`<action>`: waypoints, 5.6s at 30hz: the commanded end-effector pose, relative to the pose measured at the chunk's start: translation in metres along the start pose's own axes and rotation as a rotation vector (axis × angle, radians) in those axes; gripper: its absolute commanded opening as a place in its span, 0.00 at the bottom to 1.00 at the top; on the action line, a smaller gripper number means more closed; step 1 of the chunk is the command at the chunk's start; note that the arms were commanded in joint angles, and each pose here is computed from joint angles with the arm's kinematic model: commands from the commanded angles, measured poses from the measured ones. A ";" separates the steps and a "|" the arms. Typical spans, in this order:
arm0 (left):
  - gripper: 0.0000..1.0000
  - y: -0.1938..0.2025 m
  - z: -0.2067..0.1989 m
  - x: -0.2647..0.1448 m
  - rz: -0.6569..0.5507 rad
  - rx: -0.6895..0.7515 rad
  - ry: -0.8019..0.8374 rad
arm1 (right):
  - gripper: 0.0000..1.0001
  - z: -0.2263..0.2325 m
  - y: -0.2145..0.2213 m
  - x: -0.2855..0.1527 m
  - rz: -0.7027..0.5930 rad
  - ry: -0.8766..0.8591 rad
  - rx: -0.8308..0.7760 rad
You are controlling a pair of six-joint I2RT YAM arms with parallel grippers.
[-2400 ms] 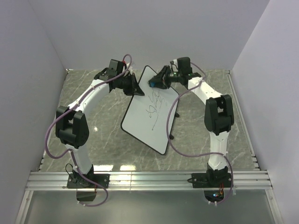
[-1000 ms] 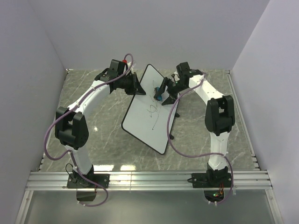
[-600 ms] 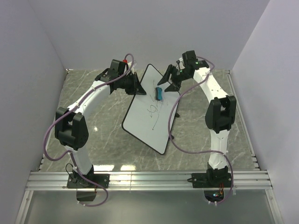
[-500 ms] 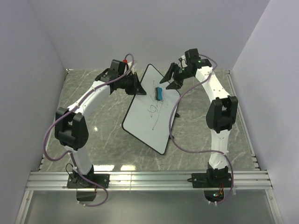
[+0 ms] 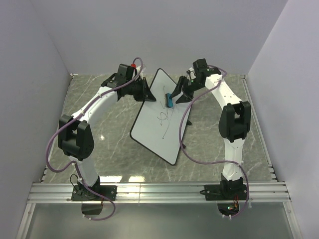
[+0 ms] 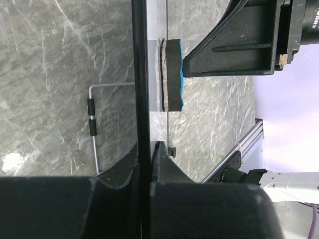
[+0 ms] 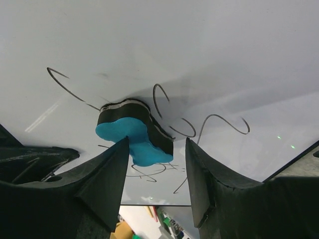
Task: Erase the whiteboard
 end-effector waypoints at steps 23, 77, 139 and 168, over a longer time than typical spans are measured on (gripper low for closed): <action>0.00 0.074 0.076 0.036 0.233 0.153 -0.323 | 0.49 0.042 0.009 -0.015 -0.024 -0.063 -0.127; 0.00 0.075 0.083 0.027 0.214 0.147 -0.339 | 0.00 0.081 -0.073 0.025 -0.244 -0.225 -0.006; 0.00 0.072 0.077 0.026 0.200 0.154 -0.315 | 0.00 0.055 0.096 0.006 -0.047 0.061 -0.264; 0.00 0.081 0.068 0.024 0.205 0.184 -0.310 | 0.00 0.001 -0.001 0.000 -0.167 0.274 -0.160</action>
Point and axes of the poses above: each gripper's point midway between its finger pads, its own x axis out along the fingers, its own z axis along the line the jaws close on, y = z × x, the point moved 4 cm from there along -x, back along the fingers, and after that the axes turned 10 degrees about -x, right-handed, at the moved point
